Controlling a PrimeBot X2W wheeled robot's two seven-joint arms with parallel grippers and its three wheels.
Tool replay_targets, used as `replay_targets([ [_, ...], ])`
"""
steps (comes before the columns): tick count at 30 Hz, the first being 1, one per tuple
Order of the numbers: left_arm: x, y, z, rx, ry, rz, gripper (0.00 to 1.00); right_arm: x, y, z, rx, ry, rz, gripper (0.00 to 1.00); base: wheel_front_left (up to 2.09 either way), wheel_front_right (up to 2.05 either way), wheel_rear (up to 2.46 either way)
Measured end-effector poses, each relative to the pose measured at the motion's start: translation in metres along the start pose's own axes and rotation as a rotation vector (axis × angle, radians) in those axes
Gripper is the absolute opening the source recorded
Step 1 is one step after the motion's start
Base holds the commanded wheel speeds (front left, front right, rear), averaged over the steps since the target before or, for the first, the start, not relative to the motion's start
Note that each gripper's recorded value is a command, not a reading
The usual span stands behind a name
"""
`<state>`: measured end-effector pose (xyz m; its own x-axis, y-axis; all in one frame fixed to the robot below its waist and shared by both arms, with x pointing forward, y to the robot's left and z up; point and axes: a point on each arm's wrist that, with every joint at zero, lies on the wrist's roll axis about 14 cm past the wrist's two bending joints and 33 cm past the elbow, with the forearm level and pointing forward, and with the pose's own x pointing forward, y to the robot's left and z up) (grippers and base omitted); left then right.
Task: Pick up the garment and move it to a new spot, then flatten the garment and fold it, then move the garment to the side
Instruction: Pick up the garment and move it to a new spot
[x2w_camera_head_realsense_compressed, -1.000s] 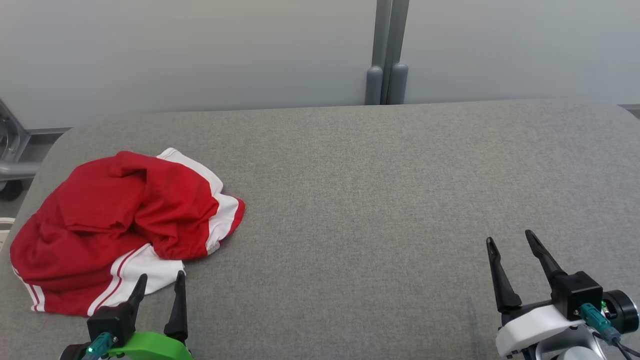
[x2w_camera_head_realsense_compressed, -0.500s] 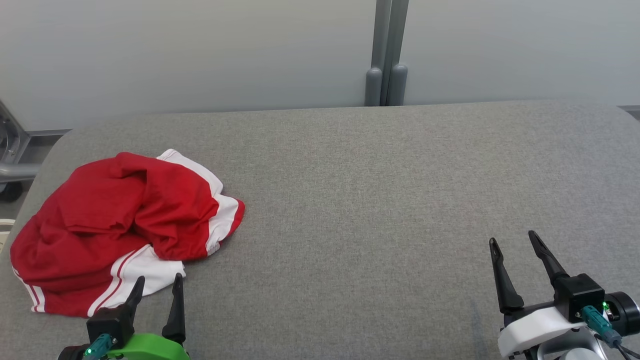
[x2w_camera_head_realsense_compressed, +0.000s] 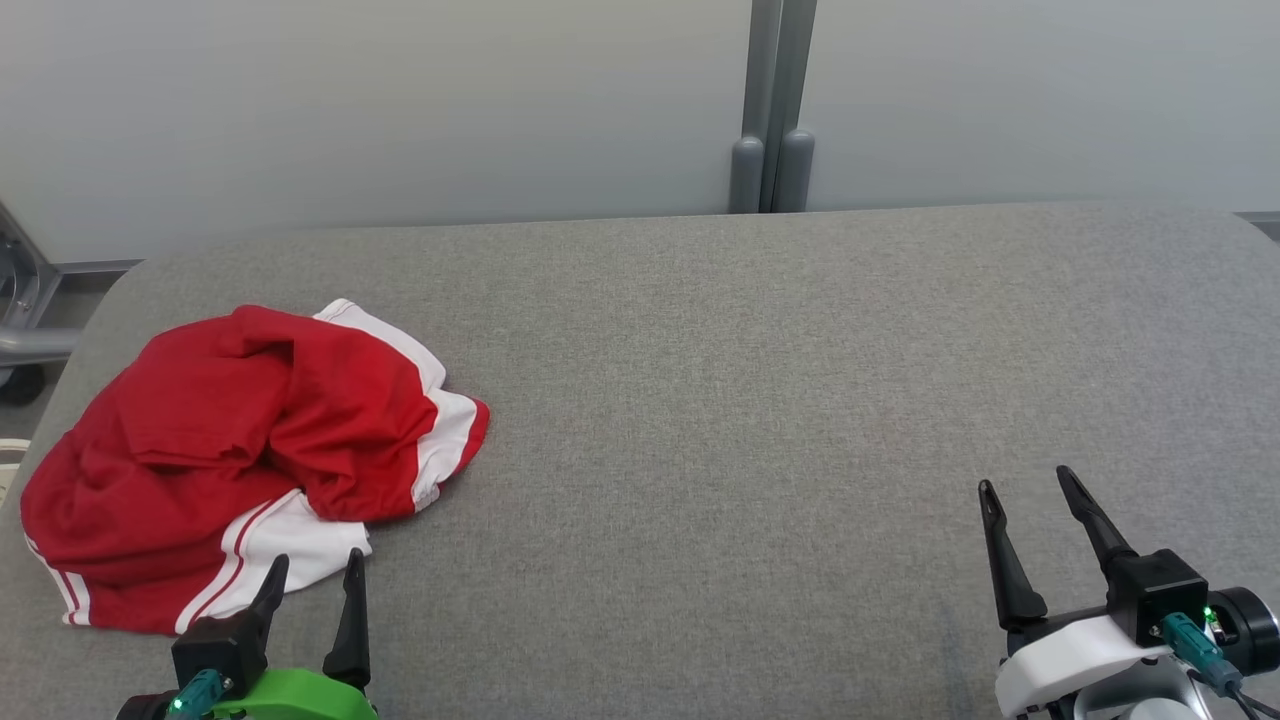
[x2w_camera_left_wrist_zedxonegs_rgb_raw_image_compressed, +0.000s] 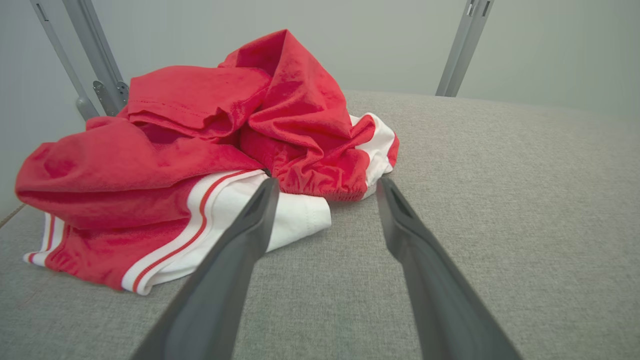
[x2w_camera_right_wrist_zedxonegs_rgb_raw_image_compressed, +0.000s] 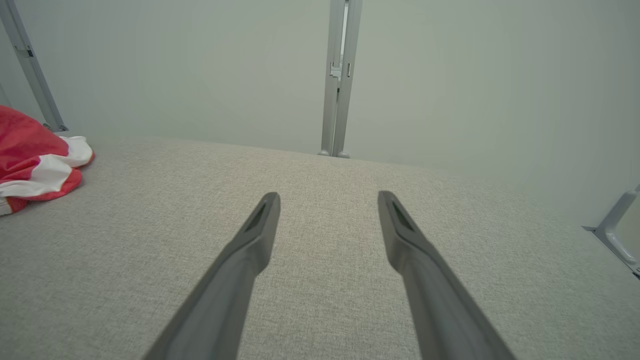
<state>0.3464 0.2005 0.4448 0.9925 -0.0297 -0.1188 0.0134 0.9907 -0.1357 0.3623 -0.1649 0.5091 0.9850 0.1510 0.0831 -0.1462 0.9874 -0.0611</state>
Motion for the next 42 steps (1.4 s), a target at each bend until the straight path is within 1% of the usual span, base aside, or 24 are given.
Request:
replay_targets([
  [7,-0.001,0.001,0.000,0.002,-0.001,0.003,1.00,0.002,0.009,0.000,-0.001,0.000,0.031,1.00,0.00,0.00,0.00],
  [13,-0.012,0.021,0.004,0.000,-0.018,0.067,1.00,0.009,0.037,0.001,-0.010,-0.005,0.128,1.00,0.00,0.00,0.00],
  [14,-0.019,0.030,0.003,-0.002,-0.019,0.094,1.00,0.012,0.048,0.002,-0.012,-0.007,0.167,1.00,0.00,0.00,0.00],
  [19,-0.042,0.054,0.003,-0.012,-0.031,0.178,1.00,0.021,0.085,0.003,-0.002,-0.013,0.281,1.00,0.00,0.00,0.00],
  [25,-0.085,0.093,-0.002,-0.030,-0.040,0.328,1.00,0.027,0.142,0.007,0.009,-0.024,0.454,1.00,0.00,0.00,0.00],
  [29,-0.115,0.115,-0.004,-0.048,-0.058,0.422,1.00,0.030,0.183,0.021,0.018,-0.062,0.574,1.00,0.00,0.00,0.00],
  [32,-0.129,0.125,0.000,-0.057,-0.084,0.471,1.00,0.031,0.205,0.030,0.018,-0.090,0.638,1.00,0.00,0.00,0.00],
  [37,-0.140,0.132,0.001,-0.066,-0.098,0.508,1.00,0.029,0.220,0.033,0.028,-0.096,0.685,1.00,0.00,0.00,0.00],
  [42,-0.135,0.128,-0.004,-0.072,-0.081,0.490,1.00,0.027,0.214,0.035,0.034,-0.100,0.670,1.00,0.00,0.00,0.00],
])
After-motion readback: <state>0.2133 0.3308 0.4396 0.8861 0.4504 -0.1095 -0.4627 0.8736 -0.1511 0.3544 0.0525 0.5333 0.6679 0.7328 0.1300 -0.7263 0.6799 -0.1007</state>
